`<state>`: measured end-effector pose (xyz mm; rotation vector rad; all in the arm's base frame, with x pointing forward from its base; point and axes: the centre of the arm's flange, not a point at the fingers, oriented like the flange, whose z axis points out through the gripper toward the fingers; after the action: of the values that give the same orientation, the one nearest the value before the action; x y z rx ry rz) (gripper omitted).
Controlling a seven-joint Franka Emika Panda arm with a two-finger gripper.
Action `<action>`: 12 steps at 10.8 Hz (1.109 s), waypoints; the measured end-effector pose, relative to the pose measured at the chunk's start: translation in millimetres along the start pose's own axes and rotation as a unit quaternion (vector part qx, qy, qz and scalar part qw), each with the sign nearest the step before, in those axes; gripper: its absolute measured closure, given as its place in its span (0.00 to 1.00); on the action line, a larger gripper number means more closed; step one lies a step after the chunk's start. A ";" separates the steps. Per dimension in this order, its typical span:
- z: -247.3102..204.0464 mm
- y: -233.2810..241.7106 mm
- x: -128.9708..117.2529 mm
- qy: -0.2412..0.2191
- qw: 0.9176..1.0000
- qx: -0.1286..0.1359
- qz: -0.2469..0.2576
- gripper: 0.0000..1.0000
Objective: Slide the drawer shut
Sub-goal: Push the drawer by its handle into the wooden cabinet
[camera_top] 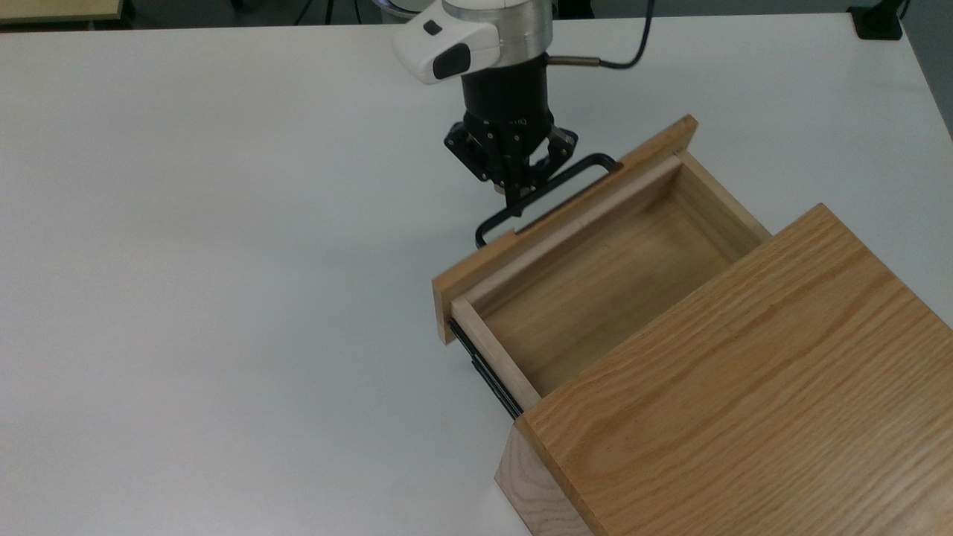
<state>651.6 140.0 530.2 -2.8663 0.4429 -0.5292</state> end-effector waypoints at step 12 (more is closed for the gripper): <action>41.3 -60.3 31.2 0.089 0.968 0.107 0.207 1.00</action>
<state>710.2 191.9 516.7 -2.4323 0.9244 -0.7043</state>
